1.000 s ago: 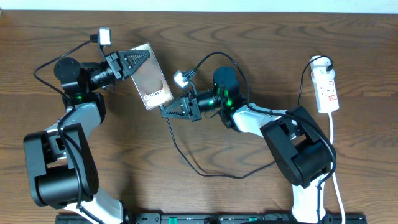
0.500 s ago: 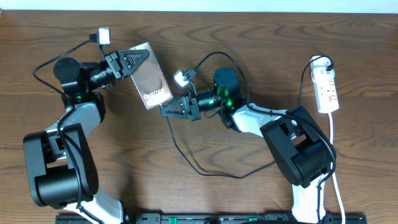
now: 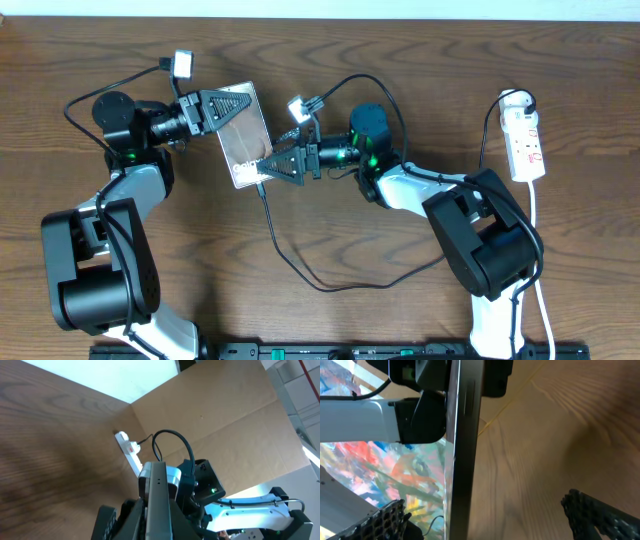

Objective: Plug charger to phone and switch on socket

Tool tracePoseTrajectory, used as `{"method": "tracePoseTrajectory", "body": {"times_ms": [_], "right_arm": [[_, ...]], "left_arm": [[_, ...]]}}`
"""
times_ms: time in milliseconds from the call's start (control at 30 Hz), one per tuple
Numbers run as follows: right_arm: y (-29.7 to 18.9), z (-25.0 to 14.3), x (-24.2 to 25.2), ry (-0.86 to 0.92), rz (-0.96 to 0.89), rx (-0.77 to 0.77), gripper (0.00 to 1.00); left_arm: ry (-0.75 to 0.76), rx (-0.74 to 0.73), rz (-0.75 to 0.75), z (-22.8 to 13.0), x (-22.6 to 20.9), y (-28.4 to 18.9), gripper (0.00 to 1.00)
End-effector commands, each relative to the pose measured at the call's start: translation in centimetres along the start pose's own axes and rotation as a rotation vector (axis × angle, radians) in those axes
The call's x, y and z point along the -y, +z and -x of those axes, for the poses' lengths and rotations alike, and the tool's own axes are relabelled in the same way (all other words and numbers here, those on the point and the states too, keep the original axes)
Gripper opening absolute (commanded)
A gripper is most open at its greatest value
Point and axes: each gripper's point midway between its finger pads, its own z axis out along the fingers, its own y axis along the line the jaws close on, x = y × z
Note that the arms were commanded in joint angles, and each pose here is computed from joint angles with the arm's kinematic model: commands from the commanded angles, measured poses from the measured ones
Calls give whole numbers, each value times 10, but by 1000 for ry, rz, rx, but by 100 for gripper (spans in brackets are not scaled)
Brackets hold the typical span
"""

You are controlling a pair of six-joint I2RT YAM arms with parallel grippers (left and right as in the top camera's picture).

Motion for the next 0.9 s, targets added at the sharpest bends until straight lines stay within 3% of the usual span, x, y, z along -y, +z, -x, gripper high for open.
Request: {"method": "tracePoseTrajectory", "body": {"times_ms": [0,233,533,667,867], "right_arm": [[0,12,-6,-38,2,23,99],[-12,20,2,-24,-17,44,99],[-47,35,16,29,-44,76,99],[-58,34,19,50,-41,60,99],[-58,28,19,73,-30,31,99]], "left_arm": [[27,-5,-4,0,6,-2,7],[26,89,45,19,-3,-25,8],[-143,347,212,49,-47,-121,8],[-244,434,349,35,-88,-159,7],[-434,431,616,-14,-146,-171,7]]}}
